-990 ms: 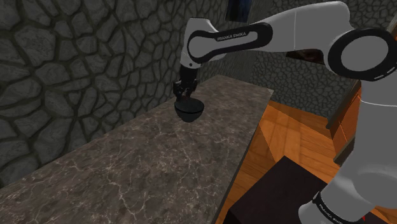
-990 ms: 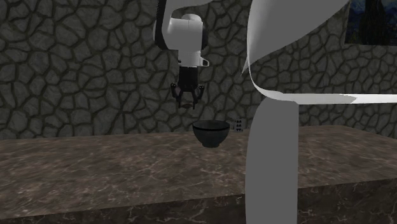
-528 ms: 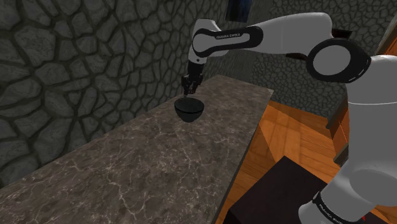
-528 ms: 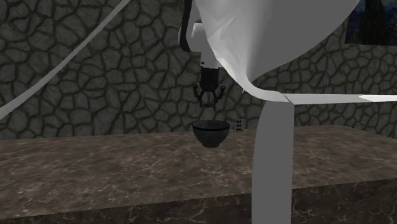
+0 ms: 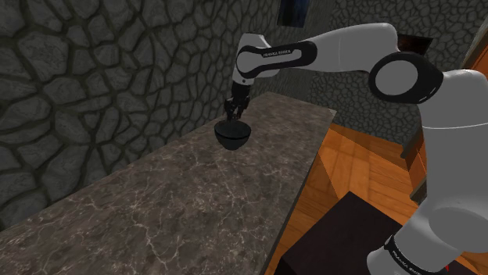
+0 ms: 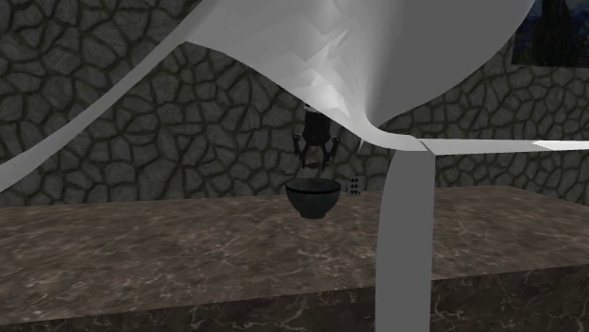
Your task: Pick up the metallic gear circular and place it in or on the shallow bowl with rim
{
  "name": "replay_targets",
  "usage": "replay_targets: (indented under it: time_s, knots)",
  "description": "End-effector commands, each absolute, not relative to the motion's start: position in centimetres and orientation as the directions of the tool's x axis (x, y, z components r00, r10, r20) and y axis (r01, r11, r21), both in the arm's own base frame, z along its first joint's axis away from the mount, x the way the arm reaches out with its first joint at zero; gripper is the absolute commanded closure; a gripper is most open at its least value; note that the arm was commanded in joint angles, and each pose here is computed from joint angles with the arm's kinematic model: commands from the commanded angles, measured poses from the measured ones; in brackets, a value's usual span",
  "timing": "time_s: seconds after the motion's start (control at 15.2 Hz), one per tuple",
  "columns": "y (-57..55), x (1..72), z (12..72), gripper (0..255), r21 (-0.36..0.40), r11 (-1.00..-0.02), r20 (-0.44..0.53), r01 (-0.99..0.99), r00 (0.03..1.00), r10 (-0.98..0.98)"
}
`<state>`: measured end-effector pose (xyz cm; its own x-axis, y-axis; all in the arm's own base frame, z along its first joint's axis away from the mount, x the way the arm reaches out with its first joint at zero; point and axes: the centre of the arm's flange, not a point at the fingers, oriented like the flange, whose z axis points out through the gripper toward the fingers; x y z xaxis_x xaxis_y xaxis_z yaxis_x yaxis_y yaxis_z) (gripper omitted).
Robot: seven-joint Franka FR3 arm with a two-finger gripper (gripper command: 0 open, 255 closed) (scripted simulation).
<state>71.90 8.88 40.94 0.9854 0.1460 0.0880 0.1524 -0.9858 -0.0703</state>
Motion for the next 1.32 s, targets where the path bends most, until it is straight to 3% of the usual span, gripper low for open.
replay_targets:
  time_s: [0.0, 0.4, 0.92, 0.99, 1.25]
  knots:
    - [9.0, 71.8, 39.9, 255, -0.070, -0.986, 0.088, 0.153, 0.985, 0.146]
    - [9.0, 71.8, 36.5, 255, -0.070, -0.986, 0.088, 0.153, 0.985, 0.146]
    - [9.0, 71.8, 36.5, 255, -0.070, -0.986, 0.088, 0.153, 0.985, 0.146]
    - [9.0, 71.8, 36.5, 0, -0.070, -0.986, 0.088, 0.153, 0.985, 0.146]
    - [9.0, 71.8, 36.5, 0, -0.070, -0.986, 0.088, 0.153, 0.985, 0.146]
